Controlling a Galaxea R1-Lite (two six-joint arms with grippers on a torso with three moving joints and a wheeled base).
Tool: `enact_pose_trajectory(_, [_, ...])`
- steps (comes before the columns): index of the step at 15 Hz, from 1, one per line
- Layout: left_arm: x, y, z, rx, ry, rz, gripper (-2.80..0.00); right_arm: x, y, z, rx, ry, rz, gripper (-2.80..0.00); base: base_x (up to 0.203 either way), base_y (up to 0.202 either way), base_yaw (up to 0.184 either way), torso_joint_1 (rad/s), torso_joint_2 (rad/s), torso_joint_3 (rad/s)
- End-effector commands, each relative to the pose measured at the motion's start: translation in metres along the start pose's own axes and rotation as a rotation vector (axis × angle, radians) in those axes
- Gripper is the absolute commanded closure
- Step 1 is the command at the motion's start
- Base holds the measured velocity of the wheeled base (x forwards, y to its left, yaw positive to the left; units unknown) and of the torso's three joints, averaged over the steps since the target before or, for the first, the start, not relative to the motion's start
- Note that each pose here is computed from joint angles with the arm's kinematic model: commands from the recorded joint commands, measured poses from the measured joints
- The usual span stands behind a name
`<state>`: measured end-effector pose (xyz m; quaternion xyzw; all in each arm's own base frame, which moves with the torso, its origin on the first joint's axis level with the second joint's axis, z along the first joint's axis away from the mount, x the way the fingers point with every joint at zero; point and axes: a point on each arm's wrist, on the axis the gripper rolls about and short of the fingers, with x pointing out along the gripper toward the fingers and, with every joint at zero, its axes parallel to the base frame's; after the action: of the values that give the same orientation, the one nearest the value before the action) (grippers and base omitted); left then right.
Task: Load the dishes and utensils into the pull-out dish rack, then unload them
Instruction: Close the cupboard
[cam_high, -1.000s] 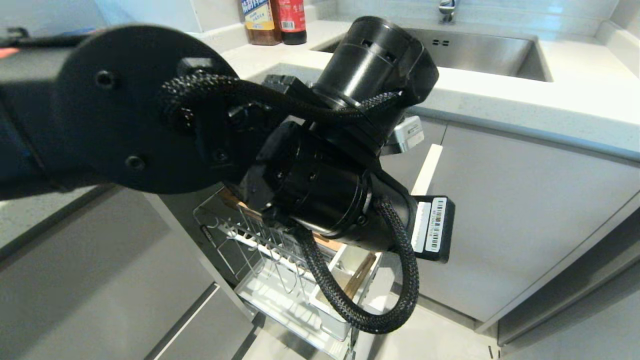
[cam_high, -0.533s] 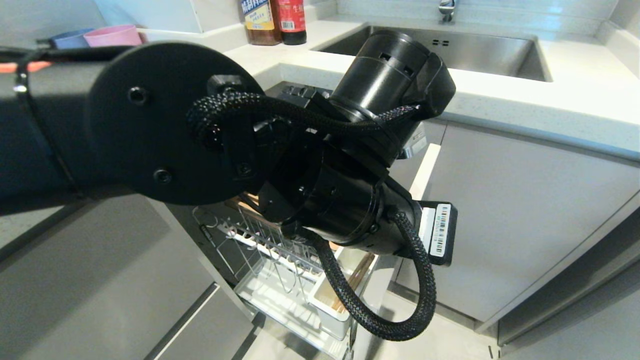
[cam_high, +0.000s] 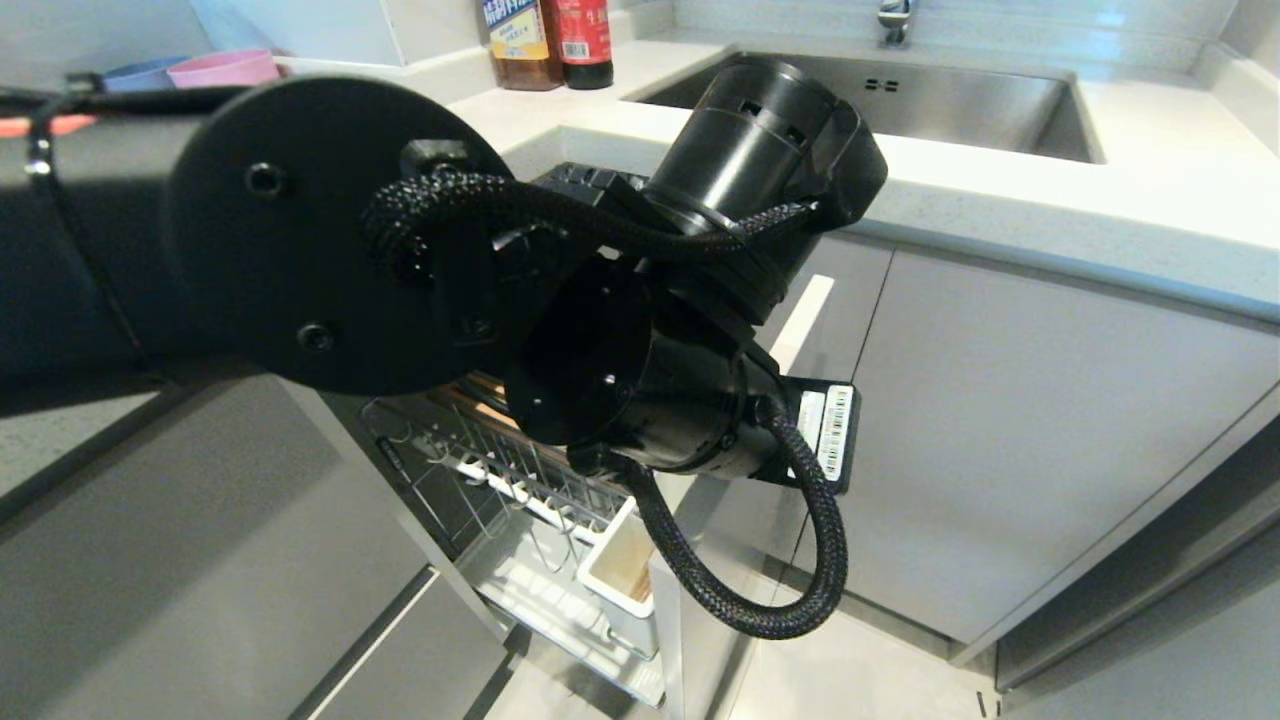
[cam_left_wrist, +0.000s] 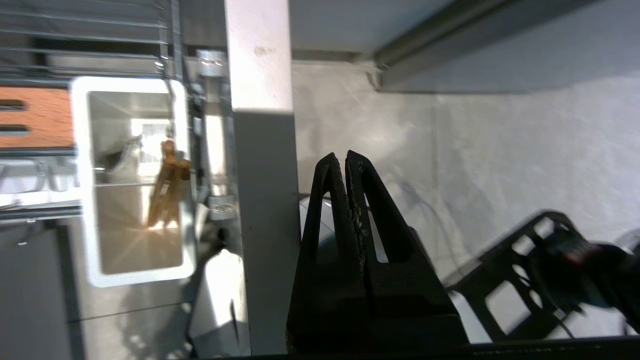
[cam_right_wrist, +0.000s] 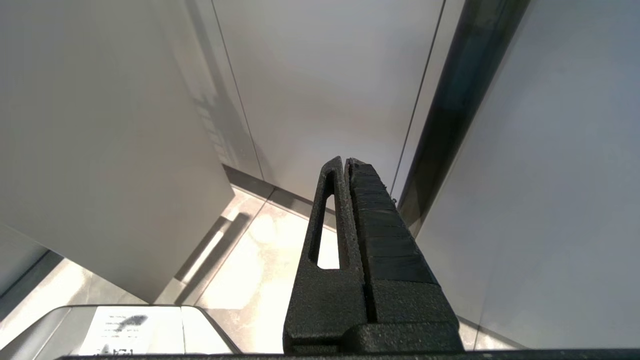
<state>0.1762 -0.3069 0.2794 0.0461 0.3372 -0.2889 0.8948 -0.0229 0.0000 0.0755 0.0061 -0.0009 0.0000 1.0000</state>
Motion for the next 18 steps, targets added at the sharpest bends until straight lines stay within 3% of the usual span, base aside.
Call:
enact_pose_trajectory(1, [-0.002,0.006,0.003,-0.009,-0.019,0.038,0.0,0.0,0.0,0.0,0.0,0.003,0.0,0.0,0.0,0.0,0.0,0.0,0.0,0.0])
enact_pose_trajectory(6, [0.003,0.036,0.014,-0.003,-0.067,0.202,0.0,0.0,0.0,0.0,0.0,0.002,0.0,0.0,0.0,0.0,0.0,0.0,0.0,0.0])
enact_pose_trajectory(9, [-0.001,0.056,0.021,0.002,-0.081,0.262,0.0,0.0,0.0,0.0,0.0,0.002,0.0,0.0,0.0,0.0,0.0,0.0,0.0,0.0])
enact_pose_trajectory(15, [-0.008,0.125,0.038,-0.01,-0.087,0.425,0.0,0.0,0.0,0.0,0.0,0.002,0.0,0.0,0.0,0.0,0.0,0.0,0.0,0.0])
enact_pose_trajectory(18, [-0.015,0.15,0.041,-0.01,-0.088,0.502,0.0,0.0,0.0,0.0,0.0,0.002,0.0,0.0,0.0,0.0,0.0,0.0,0.0,0.0])
